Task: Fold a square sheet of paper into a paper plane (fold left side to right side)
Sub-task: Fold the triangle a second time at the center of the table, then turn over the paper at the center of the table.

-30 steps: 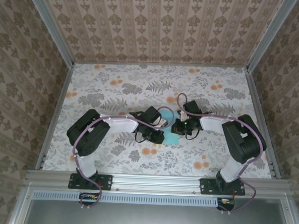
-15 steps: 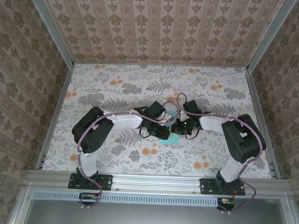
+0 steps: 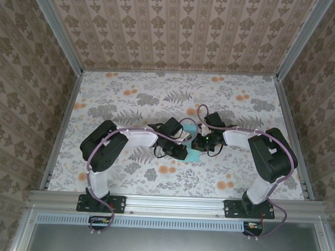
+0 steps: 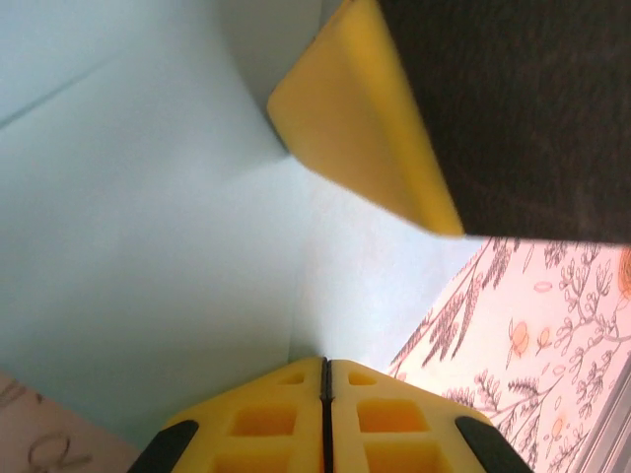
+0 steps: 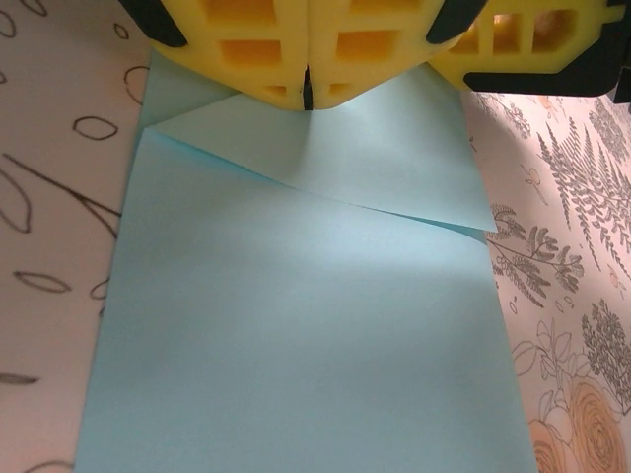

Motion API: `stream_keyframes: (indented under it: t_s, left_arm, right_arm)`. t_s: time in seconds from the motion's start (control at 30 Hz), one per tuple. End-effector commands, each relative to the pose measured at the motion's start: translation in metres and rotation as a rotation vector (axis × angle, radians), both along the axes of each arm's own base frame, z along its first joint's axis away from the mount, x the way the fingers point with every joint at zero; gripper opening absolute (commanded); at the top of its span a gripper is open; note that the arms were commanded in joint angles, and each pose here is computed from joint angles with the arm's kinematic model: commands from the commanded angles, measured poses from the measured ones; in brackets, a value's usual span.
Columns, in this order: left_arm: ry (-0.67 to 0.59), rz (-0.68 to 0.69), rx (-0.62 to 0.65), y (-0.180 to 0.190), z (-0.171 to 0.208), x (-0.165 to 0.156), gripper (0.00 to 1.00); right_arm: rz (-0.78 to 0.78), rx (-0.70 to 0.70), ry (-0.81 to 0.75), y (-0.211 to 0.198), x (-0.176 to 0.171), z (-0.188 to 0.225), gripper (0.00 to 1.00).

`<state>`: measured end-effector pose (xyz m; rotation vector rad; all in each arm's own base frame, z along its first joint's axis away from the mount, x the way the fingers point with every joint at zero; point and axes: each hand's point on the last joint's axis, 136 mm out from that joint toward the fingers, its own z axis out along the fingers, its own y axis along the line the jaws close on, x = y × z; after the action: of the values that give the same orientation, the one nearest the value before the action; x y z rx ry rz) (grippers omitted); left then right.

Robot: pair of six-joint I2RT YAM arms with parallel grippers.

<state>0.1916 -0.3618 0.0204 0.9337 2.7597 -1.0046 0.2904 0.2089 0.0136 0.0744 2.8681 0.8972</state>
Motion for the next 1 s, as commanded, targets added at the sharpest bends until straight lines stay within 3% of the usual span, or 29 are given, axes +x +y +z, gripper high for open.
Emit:
stream_keyframes:
  t_s: [0.0, 0.27, 0.5, 0.77, 0.97]
  left_arm:
    - [0.068, 0.010, 0.057, 0.024, -0.008, -0.021, 0.09]
    - [0.065, 0.034, 0.035, 0.034, 0.000, -0.023, 0.09]
    - [0.008, 0.104, -0.100, 0.035, 0.038, 0.010, 0.18]
    - [-0.037, 0.128, -0.196, 0.017, 0.053, 0.049, 0.42]
    - [-0.028, 0.120, -0.190, 0.005, 0.039, 0.062, 0.48]
  right_arm:
    - [-0.005, -0.097, 0.066, -0.015, -0.012, -0.020, 0.01]
    - [0.002, -0.066, 0.043, -0.010, -0.007, -0.013, 0.01]
    - [-0.009, -0.025, -0.118, -0.005, 0.015, 0.028, 0.09]
    - [-0.100, -0.080, -0.291, -0.034, 0.026, 0.060, 0.45]
    - [-0.109, -0.044, -0.313, -0.036, 0.018, 0.063, 0.70]
